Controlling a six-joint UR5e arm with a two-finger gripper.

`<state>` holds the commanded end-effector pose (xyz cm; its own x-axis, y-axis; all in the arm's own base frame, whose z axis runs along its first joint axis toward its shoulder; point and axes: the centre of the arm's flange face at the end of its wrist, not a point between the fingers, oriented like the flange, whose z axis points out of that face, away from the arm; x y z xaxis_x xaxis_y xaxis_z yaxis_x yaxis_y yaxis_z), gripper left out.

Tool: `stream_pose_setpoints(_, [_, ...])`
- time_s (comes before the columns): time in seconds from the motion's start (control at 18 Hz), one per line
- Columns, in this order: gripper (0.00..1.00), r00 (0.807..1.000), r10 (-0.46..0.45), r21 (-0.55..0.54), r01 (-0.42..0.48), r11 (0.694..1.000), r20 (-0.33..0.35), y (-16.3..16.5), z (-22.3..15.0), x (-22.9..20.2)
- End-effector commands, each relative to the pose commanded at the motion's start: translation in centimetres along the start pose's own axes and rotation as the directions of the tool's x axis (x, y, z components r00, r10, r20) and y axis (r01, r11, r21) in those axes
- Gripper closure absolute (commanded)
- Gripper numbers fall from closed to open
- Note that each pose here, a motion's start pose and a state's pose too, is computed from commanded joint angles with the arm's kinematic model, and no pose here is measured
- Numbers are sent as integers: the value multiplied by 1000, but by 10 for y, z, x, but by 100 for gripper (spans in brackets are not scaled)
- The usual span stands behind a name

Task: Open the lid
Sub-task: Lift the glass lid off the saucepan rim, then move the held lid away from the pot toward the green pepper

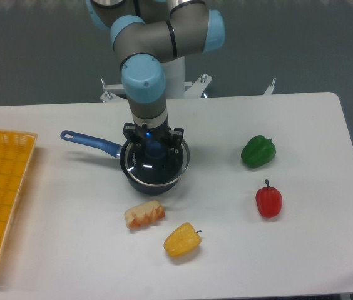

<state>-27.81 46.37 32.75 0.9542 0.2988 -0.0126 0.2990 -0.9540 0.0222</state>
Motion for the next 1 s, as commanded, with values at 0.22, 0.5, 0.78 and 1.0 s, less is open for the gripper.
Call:
stream_pose_setpoints(0.22, [40, 1000, 22, 27, -22, 999, 14, -4, -15, -17])
stream_pose_setpoints(0.5, [40, 995, 89, 6, -89, 996, 39, -5, -15, -40])
stream_pose_setpoints(0.78, [41, 989, 138, 4, -138, 990, 46, -8, -18, -55])
stream_pose_setpoints(1.0, [41, 990, 132, 15, -133, 991, 55, -11, -23, -61])
